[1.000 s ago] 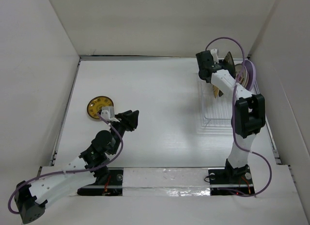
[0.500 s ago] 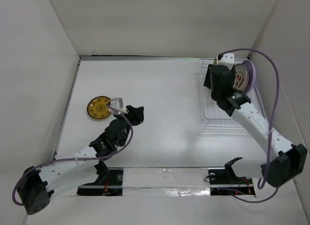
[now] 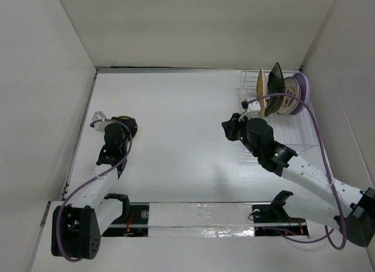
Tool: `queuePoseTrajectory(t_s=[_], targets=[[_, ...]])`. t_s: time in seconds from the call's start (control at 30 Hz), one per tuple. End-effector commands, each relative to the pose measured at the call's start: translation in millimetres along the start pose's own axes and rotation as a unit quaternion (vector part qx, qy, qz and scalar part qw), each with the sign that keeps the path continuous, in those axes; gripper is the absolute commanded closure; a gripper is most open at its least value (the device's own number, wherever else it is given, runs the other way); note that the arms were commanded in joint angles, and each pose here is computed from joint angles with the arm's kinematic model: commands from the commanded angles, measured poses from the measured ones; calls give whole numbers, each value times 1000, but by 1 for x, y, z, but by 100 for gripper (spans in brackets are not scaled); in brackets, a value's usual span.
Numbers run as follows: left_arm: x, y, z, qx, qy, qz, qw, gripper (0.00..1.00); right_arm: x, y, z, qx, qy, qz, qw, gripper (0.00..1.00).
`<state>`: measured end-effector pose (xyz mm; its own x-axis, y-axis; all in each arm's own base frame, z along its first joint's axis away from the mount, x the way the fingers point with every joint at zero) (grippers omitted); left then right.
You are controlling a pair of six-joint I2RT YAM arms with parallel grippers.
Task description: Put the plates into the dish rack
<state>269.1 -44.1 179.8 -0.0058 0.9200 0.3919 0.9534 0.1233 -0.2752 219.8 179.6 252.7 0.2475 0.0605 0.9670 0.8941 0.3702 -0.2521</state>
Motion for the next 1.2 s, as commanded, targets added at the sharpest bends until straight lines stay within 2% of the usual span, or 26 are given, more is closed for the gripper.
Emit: queuePoseTrajectory(t_s=[0.0,0.03,0.07,0.13,0.2,0.3,0.5,1.1,1.13,1.17], targets=[[17,-13,12,8,-65,-26,997,75,21,-6,15,56,23,-69,996,75],[23,-16,21,31,-66,-45,996,66,17,-5,16,61,20,-66,996,71],[32,-17,27,42,-72,-67,994,48,15,-6,20,71,18,-67,995,65],[38,-22,38,63,-72,-78,992,38,12,-5,23,88,17,-67,994,60],[44,-19,50,96,-73,-87,989,37,8,-5,27,100,17,-68,992,58],[48,-16,74,155,-83,-94,980,40,2,-5,31,113,15,-63,992,57],[45,-4,102,211,-93,-80,970,43,-1,-11,37,136,13,-62,989,57],[35,34,120,232,-114,-55,964,71,-3,-11,40,143,12,-58,988,57],[35,35,119,227,-116,-54,965,74,-2,-11,41,144,13,-58,988,57],[34,35,120,226,-119,-55,965,82,-2,-10,41,144,13,-58,988,57]])
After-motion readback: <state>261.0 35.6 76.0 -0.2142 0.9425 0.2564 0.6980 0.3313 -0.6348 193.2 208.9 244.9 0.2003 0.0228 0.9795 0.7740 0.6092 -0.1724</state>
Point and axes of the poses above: each gripper's point midway between its finger pads, its own y axis out along the fingers, its own z axis along the line the jaws close on, x = y × z, the point moved 8 cm from there along -y, back along the fingers, and after that the axes turned 15 degrees about -y, right-handed, at the moved point
